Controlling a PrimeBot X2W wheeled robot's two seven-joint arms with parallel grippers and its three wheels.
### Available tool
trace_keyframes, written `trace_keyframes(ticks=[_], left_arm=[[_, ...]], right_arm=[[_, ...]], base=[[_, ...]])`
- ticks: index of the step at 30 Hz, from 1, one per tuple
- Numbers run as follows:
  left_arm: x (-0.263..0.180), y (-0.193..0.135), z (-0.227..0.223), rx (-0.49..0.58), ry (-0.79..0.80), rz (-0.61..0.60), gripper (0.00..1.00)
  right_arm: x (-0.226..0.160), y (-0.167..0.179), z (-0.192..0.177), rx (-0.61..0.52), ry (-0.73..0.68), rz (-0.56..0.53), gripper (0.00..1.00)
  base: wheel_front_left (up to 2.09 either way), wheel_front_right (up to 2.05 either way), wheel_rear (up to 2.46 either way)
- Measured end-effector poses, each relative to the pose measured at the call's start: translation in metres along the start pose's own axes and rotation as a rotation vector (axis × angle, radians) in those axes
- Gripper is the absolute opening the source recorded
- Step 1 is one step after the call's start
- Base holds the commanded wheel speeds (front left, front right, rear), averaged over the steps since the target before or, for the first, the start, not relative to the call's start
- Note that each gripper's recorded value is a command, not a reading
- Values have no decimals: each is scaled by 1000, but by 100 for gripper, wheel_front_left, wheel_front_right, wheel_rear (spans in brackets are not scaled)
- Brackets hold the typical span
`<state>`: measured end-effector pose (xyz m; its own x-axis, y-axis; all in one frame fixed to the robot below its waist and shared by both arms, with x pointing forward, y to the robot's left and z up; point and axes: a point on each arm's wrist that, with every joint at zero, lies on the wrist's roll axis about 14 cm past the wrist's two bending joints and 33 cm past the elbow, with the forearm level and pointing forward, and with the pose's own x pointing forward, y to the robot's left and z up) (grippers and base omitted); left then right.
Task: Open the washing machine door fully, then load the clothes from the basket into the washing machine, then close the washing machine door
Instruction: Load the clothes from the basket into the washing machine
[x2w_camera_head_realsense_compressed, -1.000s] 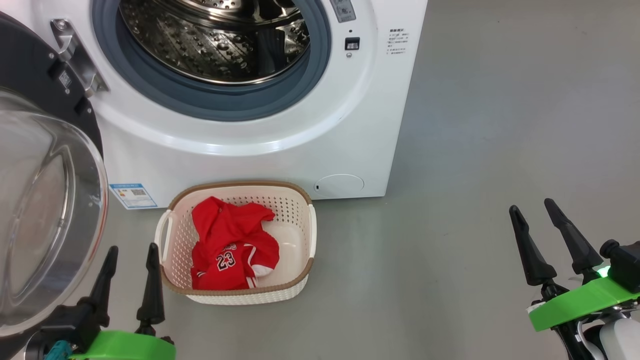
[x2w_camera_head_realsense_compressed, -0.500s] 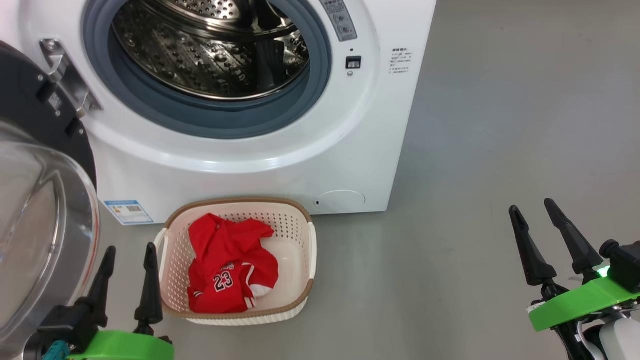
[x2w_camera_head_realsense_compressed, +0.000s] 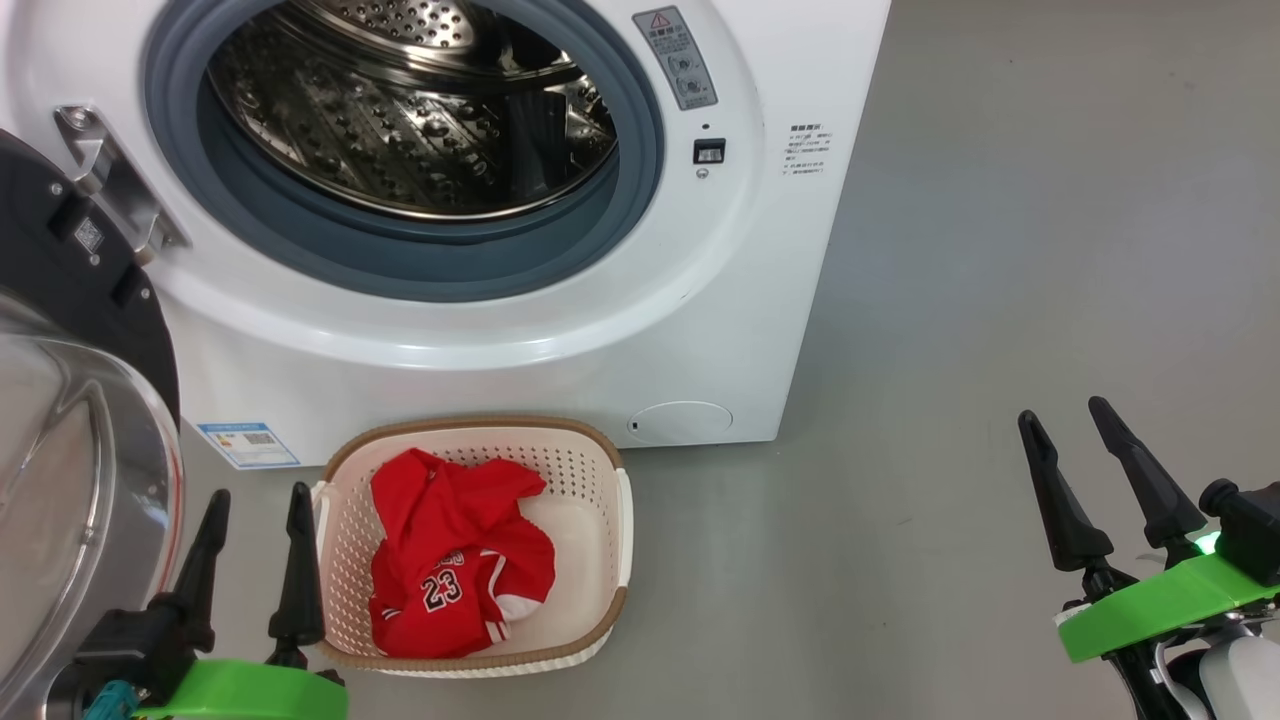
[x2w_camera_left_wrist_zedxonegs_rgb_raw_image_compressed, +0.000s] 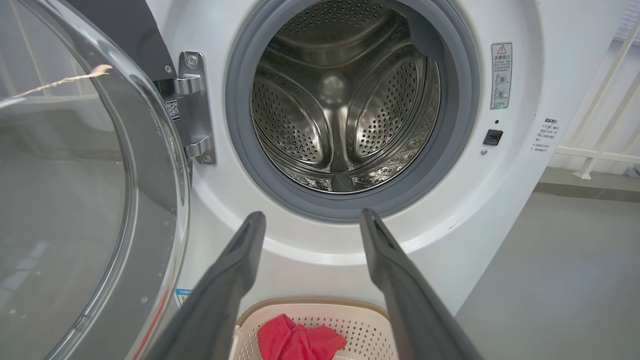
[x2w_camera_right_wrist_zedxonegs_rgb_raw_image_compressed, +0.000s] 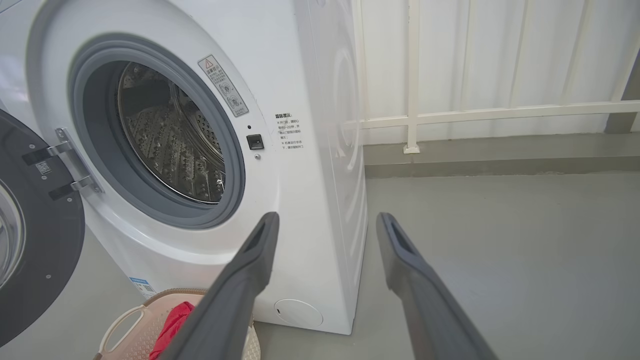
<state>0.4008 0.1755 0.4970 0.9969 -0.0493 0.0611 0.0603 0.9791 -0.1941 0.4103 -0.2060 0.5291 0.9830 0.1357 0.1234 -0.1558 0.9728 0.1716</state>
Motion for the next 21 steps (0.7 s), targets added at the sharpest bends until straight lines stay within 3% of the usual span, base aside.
trace_keyframes(ticks=[21], left_arm=[[1, 2, -3, -2, 9, 6, 100]], right_arm=[[2, 0, -4, 2, 9, 2, 100]], base=[[0, 0, 0]])
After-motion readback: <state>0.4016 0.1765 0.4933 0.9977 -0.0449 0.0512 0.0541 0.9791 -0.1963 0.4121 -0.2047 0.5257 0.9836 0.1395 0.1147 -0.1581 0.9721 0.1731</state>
